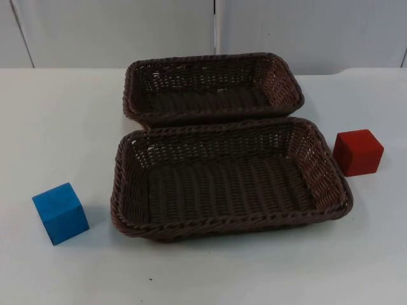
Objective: Pick up one cube with the left hand and place it into the upper basket. Pick up one cube with the right hand and place it into the lower basket.
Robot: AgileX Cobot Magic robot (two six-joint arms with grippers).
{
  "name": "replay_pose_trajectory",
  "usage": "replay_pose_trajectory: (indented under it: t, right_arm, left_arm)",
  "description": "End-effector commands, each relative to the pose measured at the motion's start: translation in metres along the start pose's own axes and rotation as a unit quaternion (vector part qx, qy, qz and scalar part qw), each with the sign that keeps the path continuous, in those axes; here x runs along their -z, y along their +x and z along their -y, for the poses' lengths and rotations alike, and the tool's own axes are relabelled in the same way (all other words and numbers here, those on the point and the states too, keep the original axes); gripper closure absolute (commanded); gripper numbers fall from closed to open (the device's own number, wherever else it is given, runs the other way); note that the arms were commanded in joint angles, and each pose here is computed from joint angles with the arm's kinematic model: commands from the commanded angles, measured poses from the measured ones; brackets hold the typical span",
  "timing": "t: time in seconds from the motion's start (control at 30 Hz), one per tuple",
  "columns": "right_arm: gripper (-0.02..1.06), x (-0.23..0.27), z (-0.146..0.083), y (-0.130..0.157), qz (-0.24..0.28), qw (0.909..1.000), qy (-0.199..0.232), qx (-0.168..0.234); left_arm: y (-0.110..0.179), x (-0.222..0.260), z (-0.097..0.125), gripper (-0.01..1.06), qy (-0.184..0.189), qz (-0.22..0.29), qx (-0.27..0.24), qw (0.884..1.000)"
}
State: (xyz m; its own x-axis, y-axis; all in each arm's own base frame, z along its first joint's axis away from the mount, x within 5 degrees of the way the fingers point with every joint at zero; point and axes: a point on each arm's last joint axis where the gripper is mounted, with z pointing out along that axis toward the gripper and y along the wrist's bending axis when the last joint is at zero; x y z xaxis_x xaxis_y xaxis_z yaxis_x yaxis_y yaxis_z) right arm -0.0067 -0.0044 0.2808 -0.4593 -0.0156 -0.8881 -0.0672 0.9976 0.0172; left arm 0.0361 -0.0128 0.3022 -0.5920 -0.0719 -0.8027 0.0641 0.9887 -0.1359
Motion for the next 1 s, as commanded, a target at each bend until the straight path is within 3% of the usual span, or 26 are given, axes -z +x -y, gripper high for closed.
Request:
replay_pose_trajectory:
  t: [0.0,0.17,0.53,0.97]
  right_arm:
    - [-0.01,0.000,0.000,0.000,0.002,1.0000,0.005,0.002]
    - [-0.01,0.000,0.000,0.000,0.002,1.0000,0.005,0.002]
    - [-0.01,0.000,0.000,0.000,0.002,1.0000,0.005,0.002]
    - [-0.01,0.000,0.000,0.000,0.002,1.0000,0.005,0.002]
  left_arm:
    - [-0.010,-0.008,0.000,0.00,0.002,-0.003,0.003,1.000]
    - [-0.020,-0.025,-0.002,0.00,0.001,-0.024,-0.018,1.000]
    - [-0.040,-0.071,-0.006,0.00,0.009,-0.070,-0.012,0.997]
    - [-0.062,-0.132,-0.010,0.00,0.032,-0.159,-0.003,0.987]
